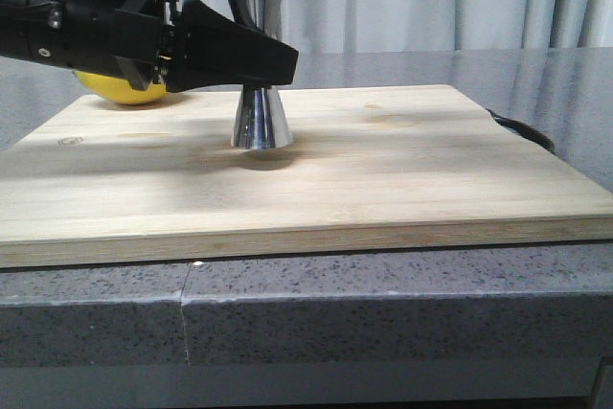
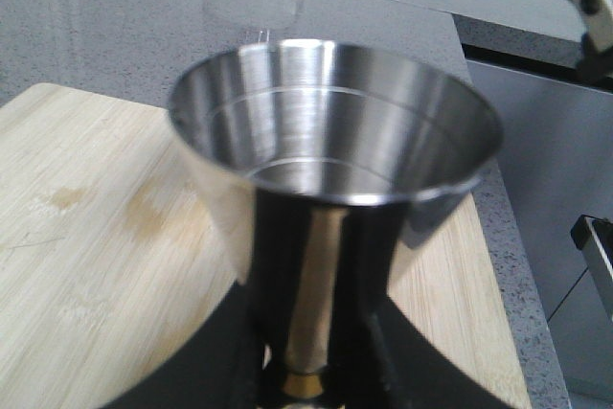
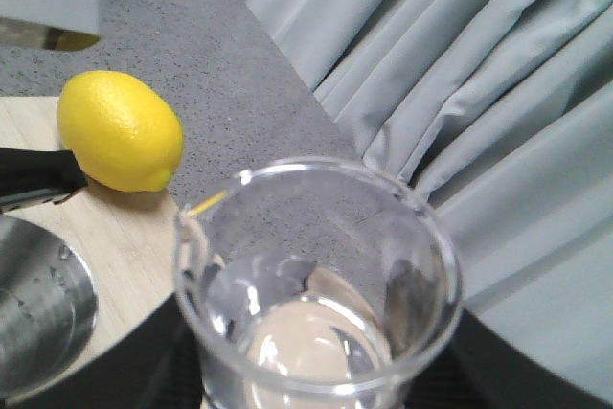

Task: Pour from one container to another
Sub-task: 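Move the jigger toward the board center with the left gripper, raise the beaker above it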

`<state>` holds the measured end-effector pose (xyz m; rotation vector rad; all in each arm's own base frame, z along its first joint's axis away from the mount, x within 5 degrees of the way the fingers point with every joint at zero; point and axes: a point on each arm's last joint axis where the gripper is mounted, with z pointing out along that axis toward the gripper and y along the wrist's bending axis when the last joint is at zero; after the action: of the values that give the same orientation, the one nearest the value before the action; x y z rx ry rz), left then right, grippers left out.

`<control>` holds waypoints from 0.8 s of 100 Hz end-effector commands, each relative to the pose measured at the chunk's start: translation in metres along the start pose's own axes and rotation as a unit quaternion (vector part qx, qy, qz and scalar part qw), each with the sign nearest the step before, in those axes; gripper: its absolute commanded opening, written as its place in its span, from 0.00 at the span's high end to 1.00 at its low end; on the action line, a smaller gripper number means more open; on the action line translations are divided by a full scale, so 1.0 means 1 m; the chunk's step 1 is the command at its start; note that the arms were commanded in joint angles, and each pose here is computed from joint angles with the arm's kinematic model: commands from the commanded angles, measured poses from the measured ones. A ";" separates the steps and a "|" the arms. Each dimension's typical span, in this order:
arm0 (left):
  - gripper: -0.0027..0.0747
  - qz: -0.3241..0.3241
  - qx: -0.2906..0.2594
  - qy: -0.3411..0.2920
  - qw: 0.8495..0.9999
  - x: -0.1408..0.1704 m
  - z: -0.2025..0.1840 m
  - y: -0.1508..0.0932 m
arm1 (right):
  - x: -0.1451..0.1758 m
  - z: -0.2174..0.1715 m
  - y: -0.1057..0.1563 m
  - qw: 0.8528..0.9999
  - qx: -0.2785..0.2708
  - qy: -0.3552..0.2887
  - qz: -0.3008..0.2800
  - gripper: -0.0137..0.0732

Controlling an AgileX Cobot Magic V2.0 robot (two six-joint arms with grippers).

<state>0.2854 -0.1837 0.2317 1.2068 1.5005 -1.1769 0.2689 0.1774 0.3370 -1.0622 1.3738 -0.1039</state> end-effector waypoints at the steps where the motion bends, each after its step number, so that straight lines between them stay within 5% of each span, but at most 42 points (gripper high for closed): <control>1: 0.98 0.014 0.028 -0.061 0.998 -0.027 -0.005 -0.009 | -0.023 -0.007 -0.021 0.997 0.047 -0.056 -0.022 0.59; 80: 0.98 0.014 0.028 -0.061 0.998 -0.027 -0.005 -0.009 | -0.025 -0.007 -0.018 0.990 0.037 -0.065 -0.118 0.59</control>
<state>0.2853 -0.1837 0.2316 1.2088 1.5010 -1.1767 0.2698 0.1812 0.3395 -1.2228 1.2398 -0.2364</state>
